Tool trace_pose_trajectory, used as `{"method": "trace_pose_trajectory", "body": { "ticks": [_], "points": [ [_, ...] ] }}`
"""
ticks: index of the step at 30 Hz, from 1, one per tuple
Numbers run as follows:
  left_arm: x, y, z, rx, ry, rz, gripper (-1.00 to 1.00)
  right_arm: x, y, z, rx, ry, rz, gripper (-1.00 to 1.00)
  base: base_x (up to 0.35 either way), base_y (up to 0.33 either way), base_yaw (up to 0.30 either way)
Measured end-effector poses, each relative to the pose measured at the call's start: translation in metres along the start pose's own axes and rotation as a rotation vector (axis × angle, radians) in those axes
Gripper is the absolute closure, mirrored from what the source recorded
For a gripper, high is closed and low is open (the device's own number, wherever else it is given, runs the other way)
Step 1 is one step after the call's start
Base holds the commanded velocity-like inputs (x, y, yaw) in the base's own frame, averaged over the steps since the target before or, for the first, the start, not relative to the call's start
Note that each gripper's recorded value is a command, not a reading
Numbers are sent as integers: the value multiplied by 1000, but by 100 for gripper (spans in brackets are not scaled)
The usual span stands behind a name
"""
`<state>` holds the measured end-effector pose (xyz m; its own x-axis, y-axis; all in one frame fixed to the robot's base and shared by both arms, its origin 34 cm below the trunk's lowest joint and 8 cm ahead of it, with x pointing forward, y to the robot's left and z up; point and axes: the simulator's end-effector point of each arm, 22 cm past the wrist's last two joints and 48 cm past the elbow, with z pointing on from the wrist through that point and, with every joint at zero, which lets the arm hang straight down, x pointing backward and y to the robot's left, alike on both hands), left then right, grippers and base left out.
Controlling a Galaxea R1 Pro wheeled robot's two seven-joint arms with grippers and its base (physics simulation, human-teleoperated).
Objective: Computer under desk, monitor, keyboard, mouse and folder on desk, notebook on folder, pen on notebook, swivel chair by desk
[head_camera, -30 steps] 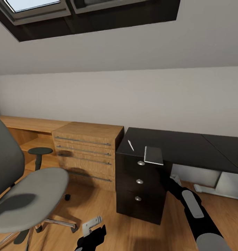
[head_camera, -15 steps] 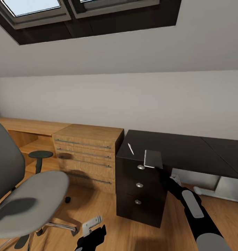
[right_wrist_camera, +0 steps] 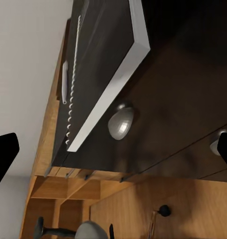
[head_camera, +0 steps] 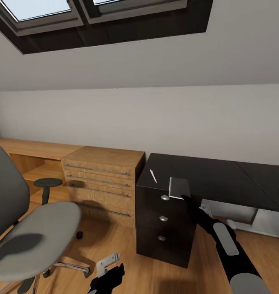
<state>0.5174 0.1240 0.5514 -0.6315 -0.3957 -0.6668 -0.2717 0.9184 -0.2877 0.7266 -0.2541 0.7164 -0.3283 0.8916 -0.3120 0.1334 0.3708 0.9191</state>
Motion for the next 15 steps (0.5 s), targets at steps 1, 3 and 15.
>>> {"method": "trace_pose_trajectory", "body": {
  "ticks": [1, 3, 15],
  "points": [
    [0, 0, 0, 0, 0, 0, -100, 0, 0, 0, 0, 0, 0, -100, 0, 0, 0],
    [0, 0, 0, 0, 0, 0, -100, 0, 0, 0, 0, 0, 0, -100, 69, 0, 0],
    [0, 0, 0, -2, 0, 1, -100, 0, 0, 0, -1, 0, -1, -100, 114, 0, 0]
  ]
}}
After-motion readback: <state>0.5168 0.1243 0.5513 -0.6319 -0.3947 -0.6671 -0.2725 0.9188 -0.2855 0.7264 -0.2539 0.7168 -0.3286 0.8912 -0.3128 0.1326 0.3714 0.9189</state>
